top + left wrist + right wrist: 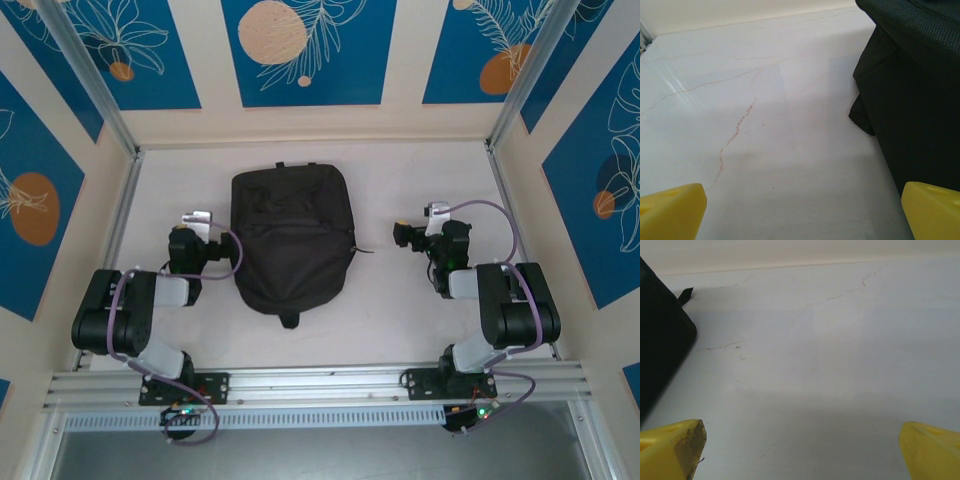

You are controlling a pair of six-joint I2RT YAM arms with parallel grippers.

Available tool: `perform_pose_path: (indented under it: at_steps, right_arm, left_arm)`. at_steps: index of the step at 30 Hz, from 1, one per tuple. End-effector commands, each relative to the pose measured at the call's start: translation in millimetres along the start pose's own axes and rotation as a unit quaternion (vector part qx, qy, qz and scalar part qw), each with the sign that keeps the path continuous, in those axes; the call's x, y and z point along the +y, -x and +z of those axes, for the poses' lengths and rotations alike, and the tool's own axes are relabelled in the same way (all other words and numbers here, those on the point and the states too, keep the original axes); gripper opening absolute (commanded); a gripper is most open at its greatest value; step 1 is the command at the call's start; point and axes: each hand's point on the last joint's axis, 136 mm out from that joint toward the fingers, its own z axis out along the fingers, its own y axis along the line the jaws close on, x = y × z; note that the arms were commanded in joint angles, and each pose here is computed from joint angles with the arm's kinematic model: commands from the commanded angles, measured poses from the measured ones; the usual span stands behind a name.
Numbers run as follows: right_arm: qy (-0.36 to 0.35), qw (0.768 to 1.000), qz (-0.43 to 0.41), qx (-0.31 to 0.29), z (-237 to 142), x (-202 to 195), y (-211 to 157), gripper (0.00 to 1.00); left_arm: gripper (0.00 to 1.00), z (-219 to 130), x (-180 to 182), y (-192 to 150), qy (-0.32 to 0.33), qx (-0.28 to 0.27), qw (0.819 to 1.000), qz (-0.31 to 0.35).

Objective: Pack books, pencil case, and school supplies into a backpack

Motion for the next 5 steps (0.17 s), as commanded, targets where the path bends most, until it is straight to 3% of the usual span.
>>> perform_pose_path:
  at_steps: [1, 5]
  right_arm:
    - [-0.006, 1.000, -0.002, -0.009, -2.4, -1.7, 3.5, 0.99]
    - [-0.005, 1.000, -0.002, -0.008, -2.5, -1.4, 3.2, 0.99]
  left_arm:
    - [1.00, 2.1, -1.8, 5.0, -0.006, -0.003, 1.000, -0.006]
    - [1.00, 0.4, -2.8, 6.1, -0.008, -0.008, 1.000, -0.005]
